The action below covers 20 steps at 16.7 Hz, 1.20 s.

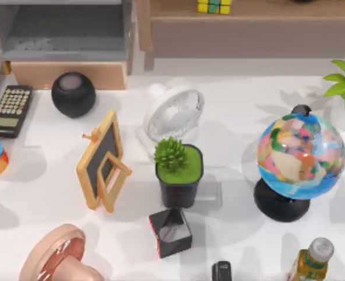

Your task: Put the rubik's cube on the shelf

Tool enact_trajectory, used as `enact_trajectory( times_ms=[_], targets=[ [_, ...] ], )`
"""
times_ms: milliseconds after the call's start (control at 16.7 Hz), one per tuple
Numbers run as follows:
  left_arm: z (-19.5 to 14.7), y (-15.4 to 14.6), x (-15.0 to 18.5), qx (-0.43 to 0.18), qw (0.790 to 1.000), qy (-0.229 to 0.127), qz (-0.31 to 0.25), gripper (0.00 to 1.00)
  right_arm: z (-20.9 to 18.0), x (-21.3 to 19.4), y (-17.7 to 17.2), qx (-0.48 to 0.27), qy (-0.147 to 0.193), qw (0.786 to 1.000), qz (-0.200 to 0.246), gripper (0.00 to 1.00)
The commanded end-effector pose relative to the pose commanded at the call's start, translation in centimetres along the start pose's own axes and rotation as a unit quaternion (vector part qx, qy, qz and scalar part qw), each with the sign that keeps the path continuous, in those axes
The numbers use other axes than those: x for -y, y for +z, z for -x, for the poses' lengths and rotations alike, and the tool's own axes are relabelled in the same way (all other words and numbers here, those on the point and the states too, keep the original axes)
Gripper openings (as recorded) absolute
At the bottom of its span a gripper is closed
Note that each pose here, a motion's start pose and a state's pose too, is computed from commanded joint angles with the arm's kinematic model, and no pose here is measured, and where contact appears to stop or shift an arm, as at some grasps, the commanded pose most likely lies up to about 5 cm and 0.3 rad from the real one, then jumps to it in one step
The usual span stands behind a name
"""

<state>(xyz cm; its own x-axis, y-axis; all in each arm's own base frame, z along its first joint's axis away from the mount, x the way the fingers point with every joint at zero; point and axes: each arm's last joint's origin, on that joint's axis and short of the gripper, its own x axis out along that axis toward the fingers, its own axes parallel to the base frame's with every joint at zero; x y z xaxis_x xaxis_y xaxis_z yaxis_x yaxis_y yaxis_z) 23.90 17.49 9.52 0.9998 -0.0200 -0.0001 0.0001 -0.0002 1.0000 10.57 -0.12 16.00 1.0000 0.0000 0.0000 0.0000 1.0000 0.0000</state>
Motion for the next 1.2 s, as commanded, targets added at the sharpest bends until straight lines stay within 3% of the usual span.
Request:
enact_trajectory(
  times_ms=[420,1200],
  targets=[
    [-1.54,0.05,0.01,0.000,1.000,0.000,0.000,1.00,0.00,0.00,0.00,0.000,0.000,1.000,0.000,1.00],
    [-1.54,0.05,0.01,0.000,1.000,0.000,0.000,0.02,0.00,0.00,0.00,0.000,0.000,1.000,0.000,1.00]
  ],
)
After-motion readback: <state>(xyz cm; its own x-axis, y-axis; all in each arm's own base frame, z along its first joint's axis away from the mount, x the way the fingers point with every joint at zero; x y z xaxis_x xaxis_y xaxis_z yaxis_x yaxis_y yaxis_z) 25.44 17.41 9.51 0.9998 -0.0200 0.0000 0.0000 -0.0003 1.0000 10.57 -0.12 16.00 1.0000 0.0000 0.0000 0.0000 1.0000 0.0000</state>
